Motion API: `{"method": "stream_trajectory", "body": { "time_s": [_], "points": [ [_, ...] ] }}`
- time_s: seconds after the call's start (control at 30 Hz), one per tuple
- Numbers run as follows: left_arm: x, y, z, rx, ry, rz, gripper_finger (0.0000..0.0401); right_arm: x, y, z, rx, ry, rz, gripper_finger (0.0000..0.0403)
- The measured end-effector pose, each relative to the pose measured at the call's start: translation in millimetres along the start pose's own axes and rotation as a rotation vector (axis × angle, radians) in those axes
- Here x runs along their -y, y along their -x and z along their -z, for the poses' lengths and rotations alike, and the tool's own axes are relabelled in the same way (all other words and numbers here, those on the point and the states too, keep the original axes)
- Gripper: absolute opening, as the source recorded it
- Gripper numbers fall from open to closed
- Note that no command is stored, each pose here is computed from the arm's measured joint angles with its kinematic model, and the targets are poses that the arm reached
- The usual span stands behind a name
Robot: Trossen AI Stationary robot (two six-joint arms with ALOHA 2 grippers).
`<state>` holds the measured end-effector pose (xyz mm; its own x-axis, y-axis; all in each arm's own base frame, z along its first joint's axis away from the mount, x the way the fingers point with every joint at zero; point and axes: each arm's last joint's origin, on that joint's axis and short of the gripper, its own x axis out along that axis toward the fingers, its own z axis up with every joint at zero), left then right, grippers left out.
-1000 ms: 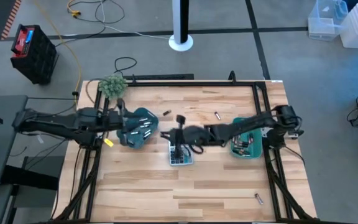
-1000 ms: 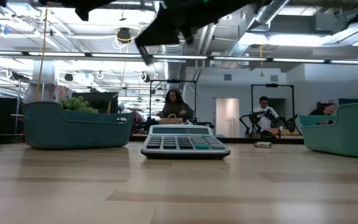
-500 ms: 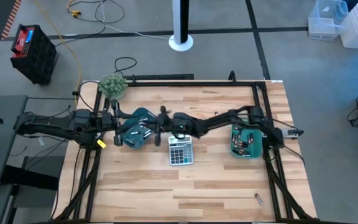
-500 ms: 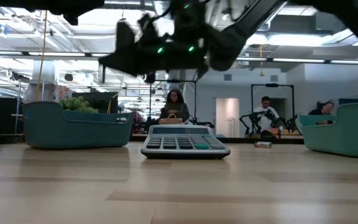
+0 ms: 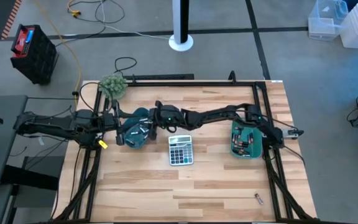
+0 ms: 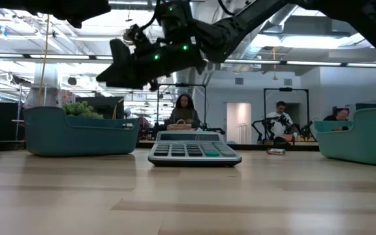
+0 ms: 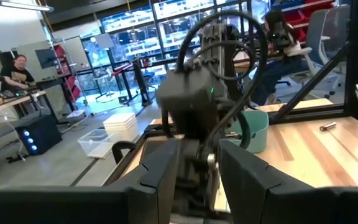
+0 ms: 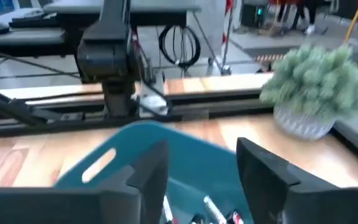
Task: Sort batteries
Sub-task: Put the silver/black battery into the blue bin
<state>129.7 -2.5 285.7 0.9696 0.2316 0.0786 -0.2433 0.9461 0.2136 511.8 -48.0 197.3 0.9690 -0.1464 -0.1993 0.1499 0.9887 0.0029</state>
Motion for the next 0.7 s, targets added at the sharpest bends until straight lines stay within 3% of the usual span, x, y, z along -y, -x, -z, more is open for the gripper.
{"method": "stream_trajectory", "body": {
  "time_s": [0.17, 0.43, 0.7],
  "points": [
    [0.0, 0.0, 0.1, -0.001, 0.000, -0.001, 0.0111, -3.2, 15.5, -9.6, 0.001, 0.057, 0.112, 0.0198],
    [0.1, -0.2, 0.4, -0.004, 0.000, 0.000, 0.0111, 4.3, 101.5, -12.9, 0.146, 0.029, 0.169, 0.0099],
    [2.5, -5.5, 2.7, -0.022, -0.005, 0.002, 0.0111, -29.4, 195.2, 10.3, -0.069, -0.046, 0.052, 0.0089]
  ]
}}
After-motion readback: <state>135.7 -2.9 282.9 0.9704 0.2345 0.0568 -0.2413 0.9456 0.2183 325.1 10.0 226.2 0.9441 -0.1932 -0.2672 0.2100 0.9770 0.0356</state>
